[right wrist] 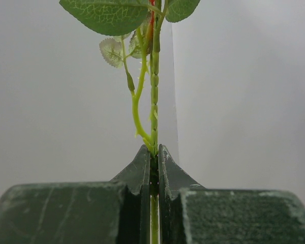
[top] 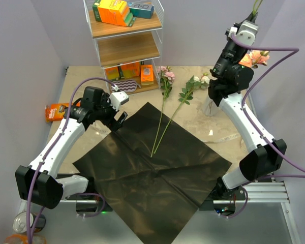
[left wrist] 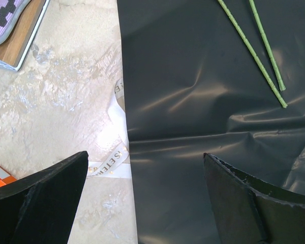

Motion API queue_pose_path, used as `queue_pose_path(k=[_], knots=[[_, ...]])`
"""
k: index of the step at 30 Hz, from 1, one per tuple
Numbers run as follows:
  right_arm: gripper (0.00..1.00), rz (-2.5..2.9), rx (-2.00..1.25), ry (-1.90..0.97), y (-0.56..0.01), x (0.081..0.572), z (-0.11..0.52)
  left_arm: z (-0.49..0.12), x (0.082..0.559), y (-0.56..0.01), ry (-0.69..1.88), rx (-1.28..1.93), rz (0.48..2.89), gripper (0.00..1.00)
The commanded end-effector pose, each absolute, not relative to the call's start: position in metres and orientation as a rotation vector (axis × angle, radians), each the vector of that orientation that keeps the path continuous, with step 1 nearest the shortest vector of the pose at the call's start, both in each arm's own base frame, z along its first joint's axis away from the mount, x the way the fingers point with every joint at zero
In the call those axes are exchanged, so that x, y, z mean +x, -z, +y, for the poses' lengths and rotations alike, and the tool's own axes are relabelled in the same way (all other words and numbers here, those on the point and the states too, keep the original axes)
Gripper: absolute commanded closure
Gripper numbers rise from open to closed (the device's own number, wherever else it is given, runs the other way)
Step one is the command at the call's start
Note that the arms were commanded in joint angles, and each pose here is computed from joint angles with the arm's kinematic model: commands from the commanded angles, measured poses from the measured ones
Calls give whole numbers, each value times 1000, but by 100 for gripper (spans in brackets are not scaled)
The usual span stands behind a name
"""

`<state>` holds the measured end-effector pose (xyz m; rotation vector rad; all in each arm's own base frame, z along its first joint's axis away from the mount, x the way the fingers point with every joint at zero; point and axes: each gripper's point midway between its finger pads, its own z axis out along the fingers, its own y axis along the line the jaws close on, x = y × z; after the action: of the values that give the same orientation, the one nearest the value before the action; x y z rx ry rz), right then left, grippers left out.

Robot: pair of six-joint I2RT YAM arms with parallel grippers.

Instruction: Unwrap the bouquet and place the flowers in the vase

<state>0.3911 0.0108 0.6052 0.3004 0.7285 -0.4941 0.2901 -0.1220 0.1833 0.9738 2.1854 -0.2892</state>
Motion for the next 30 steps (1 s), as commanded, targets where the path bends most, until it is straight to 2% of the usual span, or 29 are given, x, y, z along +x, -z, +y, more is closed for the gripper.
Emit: queue_pose_path(k=[1,9,23,30], knots=[[100,665,329,474,-613,386,3,-125,293,-189,303,968,2151,1],[100,697,331,482,-599,405,2,-123,292,-192,288,979,2140,1],[100,859,356,532,-538,425,-3,-120,289,-205,264,986,2111,1],[98,1138,424,570,-491,434,-10,-120,287,-213,266,978,2091,1]])
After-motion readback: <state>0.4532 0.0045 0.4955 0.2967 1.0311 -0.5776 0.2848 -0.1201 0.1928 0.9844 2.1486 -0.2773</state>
